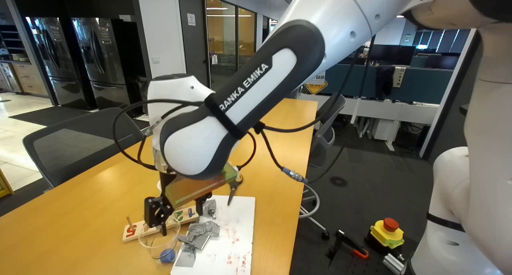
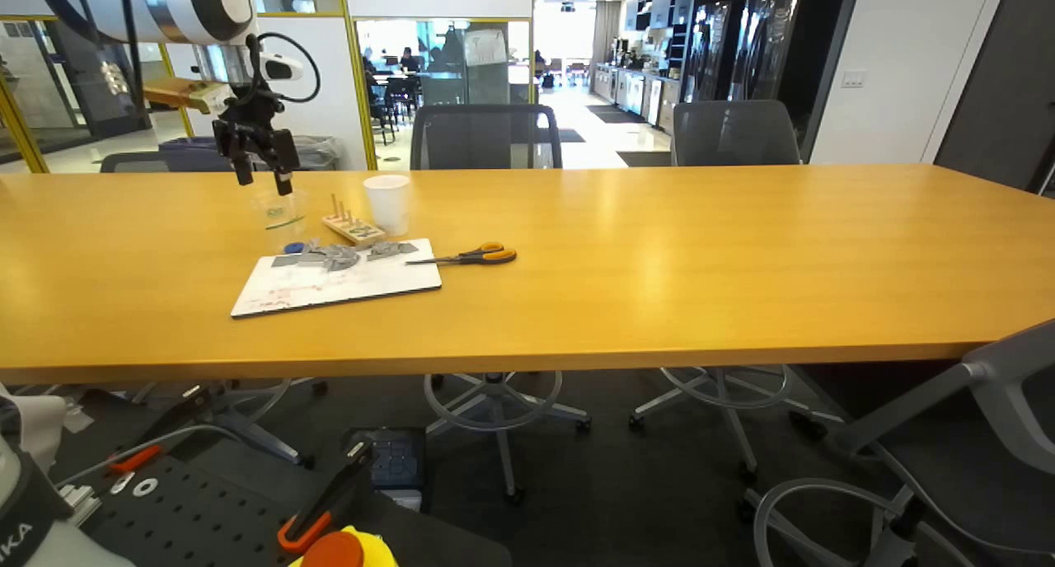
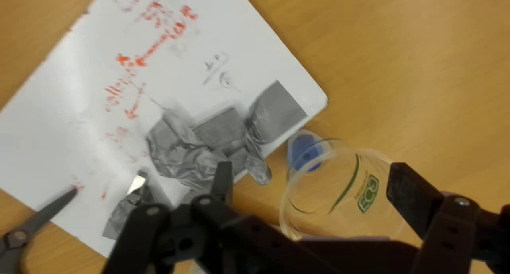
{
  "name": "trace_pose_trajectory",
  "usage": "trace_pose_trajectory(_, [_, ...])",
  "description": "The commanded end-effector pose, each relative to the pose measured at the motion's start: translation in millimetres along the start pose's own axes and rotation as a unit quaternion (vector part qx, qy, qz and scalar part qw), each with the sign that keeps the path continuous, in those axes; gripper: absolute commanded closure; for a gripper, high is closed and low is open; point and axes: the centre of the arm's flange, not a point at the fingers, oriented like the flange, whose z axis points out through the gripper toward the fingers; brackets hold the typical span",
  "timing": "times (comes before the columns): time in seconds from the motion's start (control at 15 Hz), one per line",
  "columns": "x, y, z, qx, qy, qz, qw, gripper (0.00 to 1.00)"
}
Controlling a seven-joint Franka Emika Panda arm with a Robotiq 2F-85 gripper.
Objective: Put the orange rings in the white cup, place the blue ring in the clear cup
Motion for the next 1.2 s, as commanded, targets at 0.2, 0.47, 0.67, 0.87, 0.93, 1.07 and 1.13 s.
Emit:
trace_pose_trajectory(0.2, [-50.9,97.3,-108.0,-0.041,-0.088,-0.089,0.9913,0.00])
trace_pose_trajectory(0.47, [-86.4,160.1,-158.0,-0.043,-0.083,-0.065,0.9935,0.00])
trace_pose_trajectory(0.67, [-120.5,204.6,-190.7,-0.042,-0.059,-0.029,0.9969,0.00])
trace_pose_trajectory(0.87, [-158.5,239.3,-210.1,-0.036,-0.030,0.002,0.9989,0.00])
trace_pose_trajectory(0.93, [-166.9,248.7,-213.6,-0.032,-0.024,0.007,0.9992,0.00])
trace_pose_trajectory(1.07, [-179.7,259.6,-214.7,-0.030,-0.008,0.003,0.9995,0.00])
trace_pose_trajectory(1.13, [-184.9,263.4,-213.4,-0.027,-0.001,-0.001,0.9996,0.00])
